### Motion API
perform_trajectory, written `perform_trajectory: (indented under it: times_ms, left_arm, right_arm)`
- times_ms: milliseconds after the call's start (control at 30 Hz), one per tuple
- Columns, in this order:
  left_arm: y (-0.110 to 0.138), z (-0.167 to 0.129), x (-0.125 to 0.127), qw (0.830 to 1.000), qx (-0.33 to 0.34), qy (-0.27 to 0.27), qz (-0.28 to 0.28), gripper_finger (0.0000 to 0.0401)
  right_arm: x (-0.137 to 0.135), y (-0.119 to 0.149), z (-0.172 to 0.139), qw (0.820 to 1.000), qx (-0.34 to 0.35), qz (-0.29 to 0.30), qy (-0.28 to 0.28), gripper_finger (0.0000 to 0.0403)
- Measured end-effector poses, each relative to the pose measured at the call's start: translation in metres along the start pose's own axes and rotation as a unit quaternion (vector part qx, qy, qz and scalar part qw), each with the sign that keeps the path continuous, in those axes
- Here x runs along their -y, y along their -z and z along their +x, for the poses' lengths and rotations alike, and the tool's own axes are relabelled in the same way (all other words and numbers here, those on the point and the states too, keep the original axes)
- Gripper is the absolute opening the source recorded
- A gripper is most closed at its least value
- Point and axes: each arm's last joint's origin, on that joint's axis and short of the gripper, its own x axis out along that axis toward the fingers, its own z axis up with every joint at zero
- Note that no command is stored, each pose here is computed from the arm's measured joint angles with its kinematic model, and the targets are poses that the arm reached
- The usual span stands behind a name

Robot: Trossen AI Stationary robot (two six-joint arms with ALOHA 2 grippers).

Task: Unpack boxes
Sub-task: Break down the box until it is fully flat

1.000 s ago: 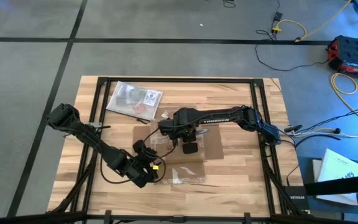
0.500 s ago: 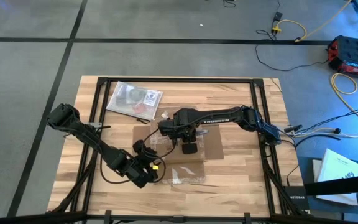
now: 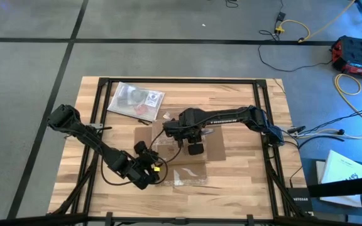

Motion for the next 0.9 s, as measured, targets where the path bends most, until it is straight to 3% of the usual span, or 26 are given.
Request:
perform_trajectory:
  times_ms: [333, 533, 900]
  left_arm:
    - [0.0, 0.0, 0.0, 1.0, 0.0, 0.001, -0.011, 0.0239]
    - [0.0, 0.0, 0.0, 1.0, 0.0, 0.001, -0.009, 0.0239]
    - [0.0, 0.0, 0.0, 1.0, -0.001, 0.001, 0.0, 0.0239]
  right_arm:
    - [-0.005, 0.018, 0.007, 1.0, 0.005, 0.007, 0.0, 0.0058]
    - [-0.005, 0.046, 0.0, 1.0, -0.007, 0.02, 0.01, 0.0058]
    - [-0.006, 0.089, 0.017, 0.998, -0.006, 0.063, 0.004, 0.0058]
